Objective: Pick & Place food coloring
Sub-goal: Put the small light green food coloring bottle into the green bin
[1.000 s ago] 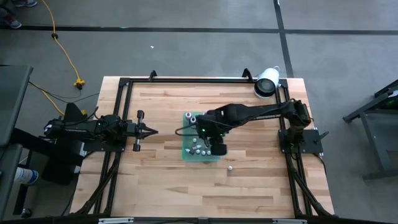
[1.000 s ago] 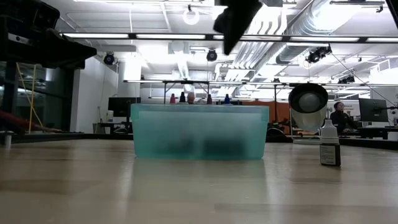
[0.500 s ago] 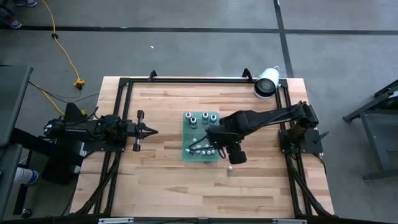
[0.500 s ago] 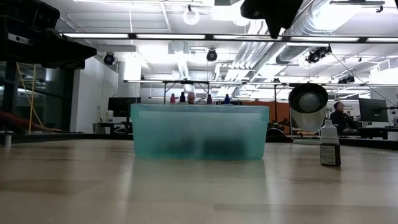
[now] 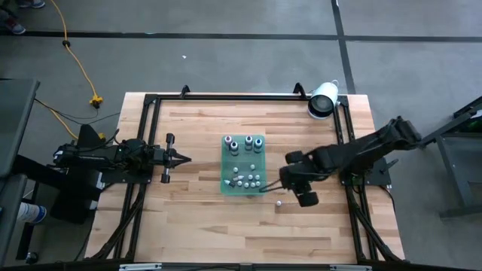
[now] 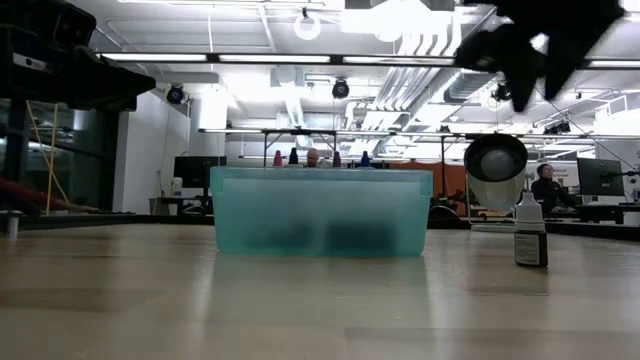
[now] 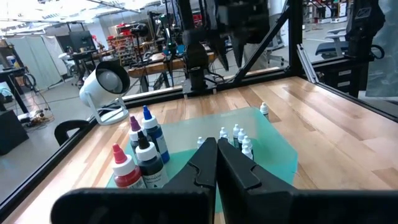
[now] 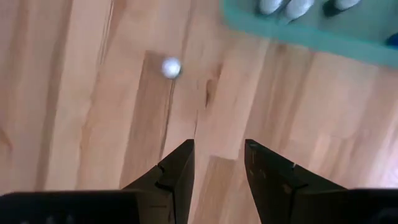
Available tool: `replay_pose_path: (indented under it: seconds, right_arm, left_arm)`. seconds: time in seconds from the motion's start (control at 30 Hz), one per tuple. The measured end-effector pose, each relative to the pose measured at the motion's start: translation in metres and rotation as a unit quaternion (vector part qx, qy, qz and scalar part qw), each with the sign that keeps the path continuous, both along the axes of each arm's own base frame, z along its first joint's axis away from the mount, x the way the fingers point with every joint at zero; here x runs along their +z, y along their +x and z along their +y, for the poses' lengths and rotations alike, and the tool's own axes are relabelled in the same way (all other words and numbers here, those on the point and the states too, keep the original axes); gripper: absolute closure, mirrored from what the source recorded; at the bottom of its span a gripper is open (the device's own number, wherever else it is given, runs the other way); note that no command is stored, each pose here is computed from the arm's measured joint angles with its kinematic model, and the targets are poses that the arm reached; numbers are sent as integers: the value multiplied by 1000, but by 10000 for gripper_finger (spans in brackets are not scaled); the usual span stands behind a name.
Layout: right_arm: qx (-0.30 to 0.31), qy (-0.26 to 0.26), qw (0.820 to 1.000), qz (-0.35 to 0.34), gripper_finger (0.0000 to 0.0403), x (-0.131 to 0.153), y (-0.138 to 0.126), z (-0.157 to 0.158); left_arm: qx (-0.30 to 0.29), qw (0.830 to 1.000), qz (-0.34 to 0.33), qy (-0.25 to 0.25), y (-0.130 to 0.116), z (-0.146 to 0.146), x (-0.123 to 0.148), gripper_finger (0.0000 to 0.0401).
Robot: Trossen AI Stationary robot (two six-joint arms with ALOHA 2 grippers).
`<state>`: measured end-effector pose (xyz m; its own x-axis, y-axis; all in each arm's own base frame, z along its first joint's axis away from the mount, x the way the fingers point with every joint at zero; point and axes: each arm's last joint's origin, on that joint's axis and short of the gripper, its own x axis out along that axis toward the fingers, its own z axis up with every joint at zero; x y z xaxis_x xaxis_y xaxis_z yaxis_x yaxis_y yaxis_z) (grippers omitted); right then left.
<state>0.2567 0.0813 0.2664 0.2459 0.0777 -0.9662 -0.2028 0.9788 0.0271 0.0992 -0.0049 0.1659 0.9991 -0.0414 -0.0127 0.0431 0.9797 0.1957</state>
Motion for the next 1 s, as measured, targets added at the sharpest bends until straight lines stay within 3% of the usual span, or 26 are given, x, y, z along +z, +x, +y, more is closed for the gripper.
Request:
replay_pose_path:
  seconds: [0.13, 0.33, 1.0]
  right_arm:
    - [60, -3, 998, -27, 273, -27, -15, 12]
    - [134, -3, 987, -90, 273, -61, -17, 28]
    - [148, -4, 983, -109, 222, -105, 10, 41]
  left_arm:
    - [0, 1000, 0, 0, 0, 0, 0, 401]
    - [0, 1000, 0, 0, 0, 0, 0, 401]
    - [0, 1000, 0, 0, 0, 0, 0, 401]
